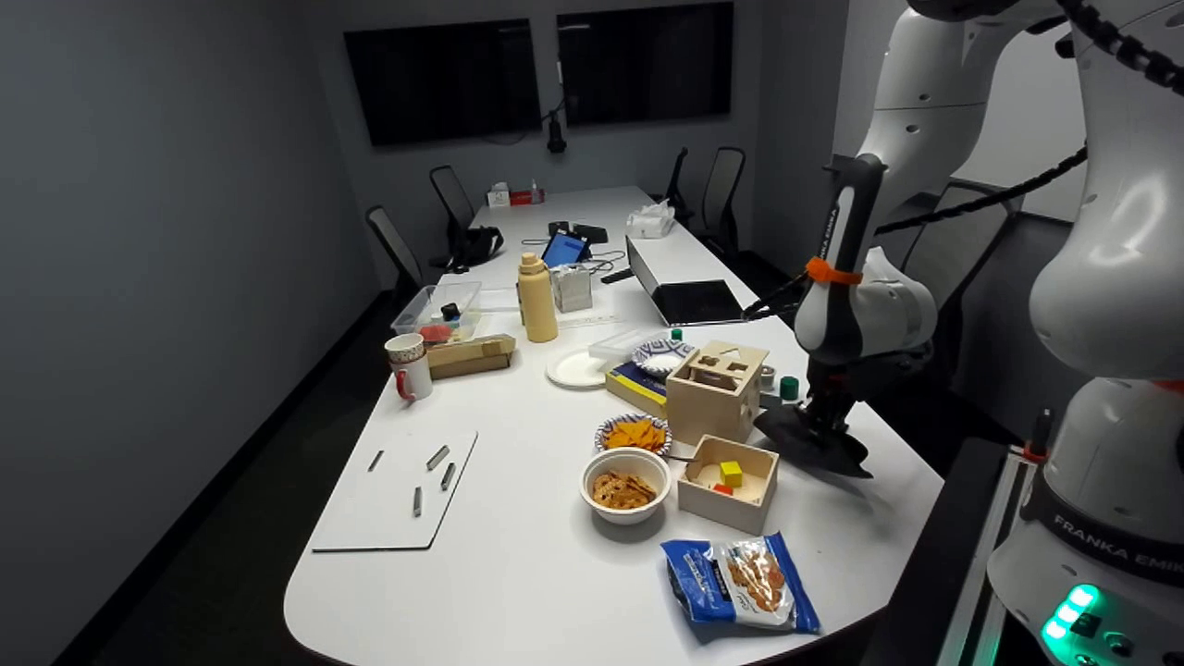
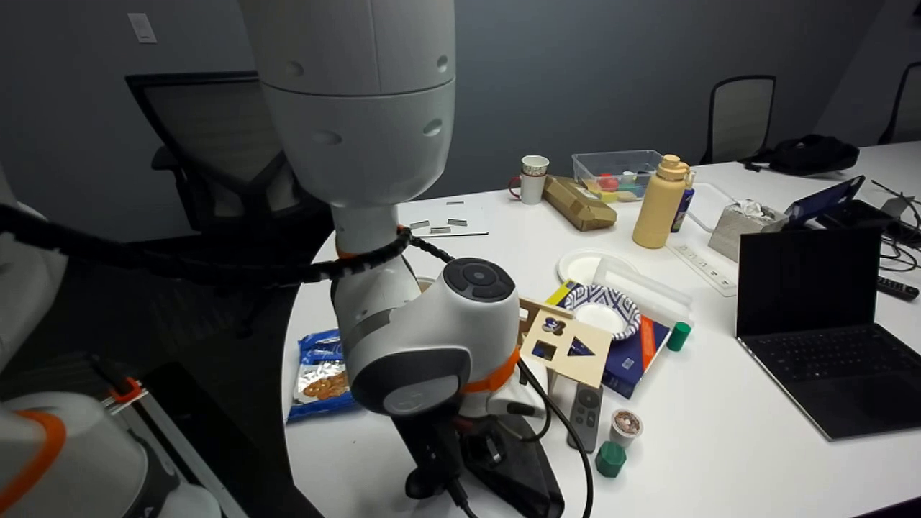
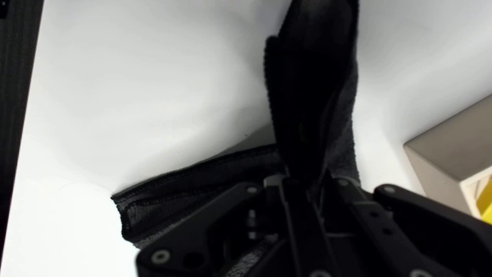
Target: Clean the table with the white cloth
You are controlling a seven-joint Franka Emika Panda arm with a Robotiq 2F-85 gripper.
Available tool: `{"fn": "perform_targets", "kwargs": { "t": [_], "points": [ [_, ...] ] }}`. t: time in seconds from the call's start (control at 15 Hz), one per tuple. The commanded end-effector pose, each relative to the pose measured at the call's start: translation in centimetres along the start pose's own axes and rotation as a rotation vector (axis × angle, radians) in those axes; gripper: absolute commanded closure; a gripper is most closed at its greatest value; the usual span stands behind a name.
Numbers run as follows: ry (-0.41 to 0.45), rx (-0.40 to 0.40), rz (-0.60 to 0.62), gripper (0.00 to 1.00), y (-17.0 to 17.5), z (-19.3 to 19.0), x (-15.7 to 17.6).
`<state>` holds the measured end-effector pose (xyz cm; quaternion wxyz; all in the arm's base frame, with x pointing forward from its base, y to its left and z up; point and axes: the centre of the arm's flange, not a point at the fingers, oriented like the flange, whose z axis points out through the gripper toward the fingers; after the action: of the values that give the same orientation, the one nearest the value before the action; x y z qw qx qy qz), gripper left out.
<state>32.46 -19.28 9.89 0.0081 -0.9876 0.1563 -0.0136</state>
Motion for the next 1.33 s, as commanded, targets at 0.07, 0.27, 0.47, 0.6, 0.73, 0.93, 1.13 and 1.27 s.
{"fn": "perform_targets", "kwargs": {
  "t": [0.07,0.27,0.47,0.6,0.73,0.93,1.13,1.27],
  "points": [
    [0.031,0.029,-0.002,0.97,-0.4,-3.8,-0.9],
    [0.048,0.008,-0.014,0.97,-1.3,-7.2,-1.4],
    [0.037,-0.017,-0.031,0.97,-2.1,-10.8,-1.4],
    [0.002,-0.009,-0.064,0.97,-3.4,-12.6,-1.8],
    [-0.057,0.0,-0.098,0.97,-5.2,-13.9,-2.0],
    [-0.155,0.037,-0.148,0.97,-8.4,-15.1,-3.1],
    [-0.226,0.074,-0.241,0.97,-12.4,-15.7,-4.5],
    [-0.267,0.096,-0.306,0.97,-15.0,-16.2,-5.6]
  ]
}}
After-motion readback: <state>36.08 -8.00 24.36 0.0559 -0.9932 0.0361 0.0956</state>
